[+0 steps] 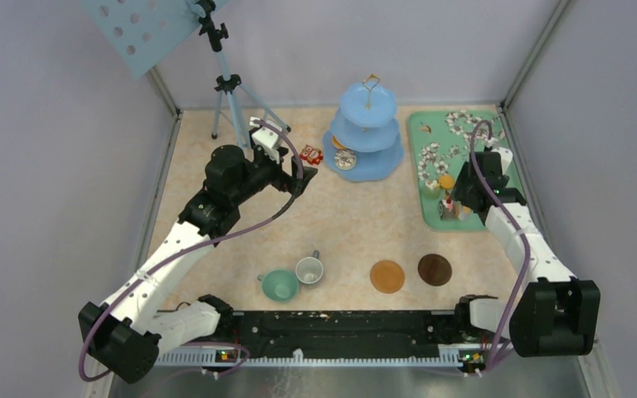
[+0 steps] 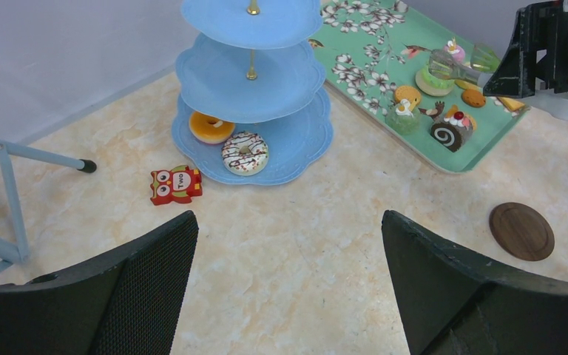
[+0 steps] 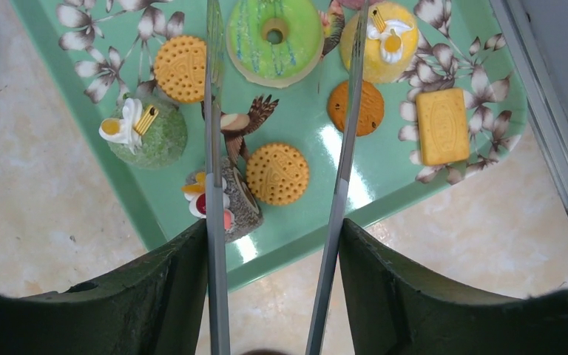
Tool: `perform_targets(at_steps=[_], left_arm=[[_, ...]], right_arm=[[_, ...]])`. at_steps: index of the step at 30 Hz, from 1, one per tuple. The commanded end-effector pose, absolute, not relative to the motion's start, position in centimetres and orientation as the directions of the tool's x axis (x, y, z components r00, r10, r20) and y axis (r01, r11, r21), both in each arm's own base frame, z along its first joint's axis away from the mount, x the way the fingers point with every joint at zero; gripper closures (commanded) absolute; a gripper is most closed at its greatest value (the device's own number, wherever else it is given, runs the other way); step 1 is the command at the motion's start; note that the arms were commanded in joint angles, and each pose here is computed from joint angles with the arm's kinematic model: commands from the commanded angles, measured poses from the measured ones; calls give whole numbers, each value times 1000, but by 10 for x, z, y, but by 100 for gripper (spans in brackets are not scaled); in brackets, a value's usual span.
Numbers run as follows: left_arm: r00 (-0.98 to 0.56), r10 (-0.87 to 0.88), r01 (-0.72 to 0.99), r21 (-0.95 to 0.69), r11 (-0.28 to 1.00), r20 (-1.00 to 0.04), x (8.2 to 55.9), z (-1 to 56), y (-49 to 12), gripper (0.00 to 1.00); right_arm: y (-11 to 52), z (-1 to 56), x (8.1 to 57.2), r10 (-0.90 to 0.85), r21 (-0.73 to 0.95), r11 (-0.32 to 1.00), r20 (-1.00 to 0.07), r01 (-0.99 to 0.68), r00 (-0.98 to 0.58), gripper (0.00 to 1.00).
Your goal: Serve the afternoon tea
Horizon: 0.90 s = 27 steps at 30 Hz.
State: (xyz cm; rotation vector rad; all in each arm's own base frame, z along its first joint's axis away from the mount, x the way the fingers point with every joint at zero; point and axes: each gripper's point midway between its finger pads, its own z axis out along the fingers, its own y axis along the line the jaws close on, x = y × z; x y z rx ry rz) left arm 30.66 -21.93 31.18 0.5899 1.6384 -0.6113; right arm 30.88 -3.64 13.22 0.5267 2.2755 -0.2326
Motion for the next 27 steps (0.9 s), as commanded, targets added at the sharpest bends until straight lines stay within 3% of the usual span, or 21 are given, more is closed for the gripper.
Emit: perform_targets(at_steps=[1,13,27], left_arm=[[-110,12,694,-68,717,-994,306,323,-224,1],[-114,16,689,-68,722,-993,308,321,-223,1],[-115,16,690,-68,721,-993,308,321,-224,1]], right_arm=[[-35,144,328,314,43,901,-752,432,-580,40],[-35,122,335,327,55,906,-723,420,-609,37],[-38,117,336,335,60,902,-721,427,-607,46]])
